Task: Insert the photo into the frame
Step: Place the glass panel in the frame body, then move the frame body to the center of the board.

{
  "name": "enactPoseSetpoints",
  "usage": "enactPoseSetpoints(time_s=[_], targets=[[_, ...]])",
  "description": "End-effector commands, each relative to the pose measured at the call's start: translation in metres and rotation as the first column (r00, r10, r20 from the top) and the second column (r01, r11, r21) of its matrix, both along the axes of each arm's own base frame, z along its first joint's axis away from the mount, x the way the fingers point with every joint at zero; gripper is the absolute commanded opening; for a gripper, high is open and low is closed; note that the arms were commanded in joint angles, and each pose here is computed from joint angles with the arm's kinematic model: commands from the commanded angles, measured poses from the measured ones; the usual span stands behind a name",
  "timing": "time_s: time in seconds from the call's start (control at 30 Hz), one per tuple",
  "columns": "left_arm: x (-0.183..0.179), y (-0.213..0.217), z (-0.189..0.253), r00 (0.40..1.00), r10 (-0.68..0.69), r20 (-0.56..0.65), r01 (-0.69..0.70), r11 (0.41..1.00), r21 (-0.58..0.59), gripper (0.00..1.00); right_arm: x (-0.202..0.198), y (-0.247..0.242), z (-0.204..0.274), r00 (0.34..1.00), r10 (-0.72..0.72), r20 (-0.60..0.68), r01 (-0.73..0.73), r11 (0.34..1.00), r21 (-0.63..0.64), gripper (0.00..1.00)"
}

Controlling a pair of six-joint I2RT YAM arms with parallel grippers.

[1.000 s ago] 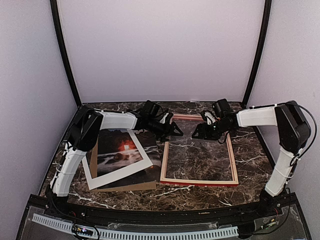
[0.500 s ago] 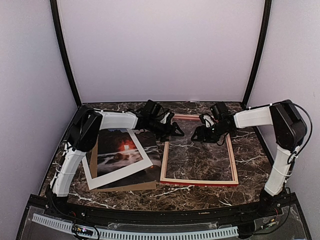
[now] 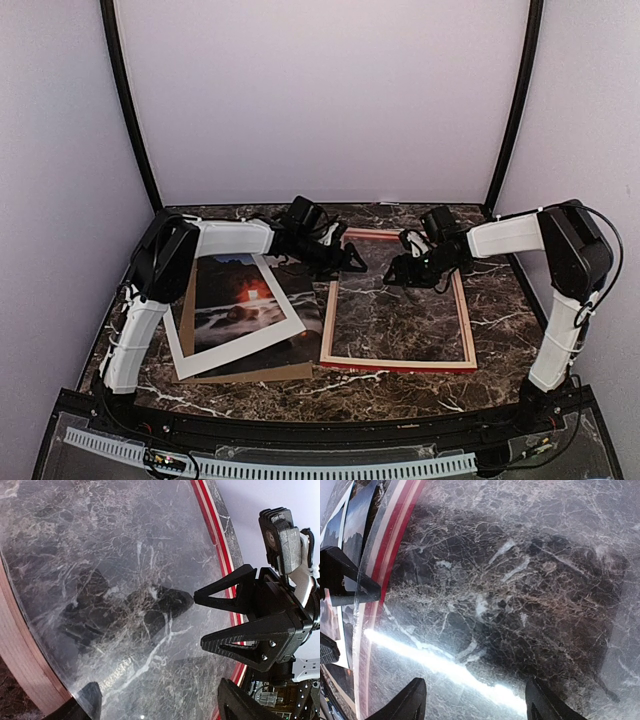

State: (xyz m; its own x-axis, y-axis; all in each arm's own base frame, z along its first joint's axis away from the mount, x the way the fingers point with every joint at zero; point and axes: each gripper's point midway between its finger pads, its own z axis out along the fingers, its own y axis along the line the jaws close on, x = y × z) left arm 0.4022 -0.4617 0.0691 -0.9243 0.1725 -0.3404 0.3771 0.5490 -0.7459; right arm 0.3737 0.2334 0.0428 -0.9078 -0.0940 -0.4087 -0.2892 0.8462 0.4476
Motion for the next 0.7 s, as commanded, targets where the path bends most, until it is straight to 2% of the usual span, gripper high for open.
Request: enactPoseSetpoints(time_s=[0.0,0.4,0.57,0.67], targets=[[0.004,0.015,0.028,0.997,0.021,0.074,-0.025,0.998,0.051,0.83,-0.005,-0.003,-0.012,1.000,0.009,-0.011,-0.009,0.999,-0.033,0.69],[0.008,0.036,0.041,0.983,0.048,0.179,-0.074,0.988,0.138,0.85,-0.005,-0.006,-0.008,1.000,0.011,-0.005,-0.012,0.999,-0.046,0.70],[0.011,0.050,0.038,0.971,0.061,0.230,-0.109,0.973,0.204,0.86,-0.002,-0.010,0.007,1.000,0.006,0.019,-0.005,0.999,-0.054,0.70],[0.009,0.054,0.035,0.970,0.050,0.238,-0.106,0.969,0.225,0.86,0.005,-0.027,0.022,0.998,-0.041,0.057,0.046,0.994,-0.094,0.71]])
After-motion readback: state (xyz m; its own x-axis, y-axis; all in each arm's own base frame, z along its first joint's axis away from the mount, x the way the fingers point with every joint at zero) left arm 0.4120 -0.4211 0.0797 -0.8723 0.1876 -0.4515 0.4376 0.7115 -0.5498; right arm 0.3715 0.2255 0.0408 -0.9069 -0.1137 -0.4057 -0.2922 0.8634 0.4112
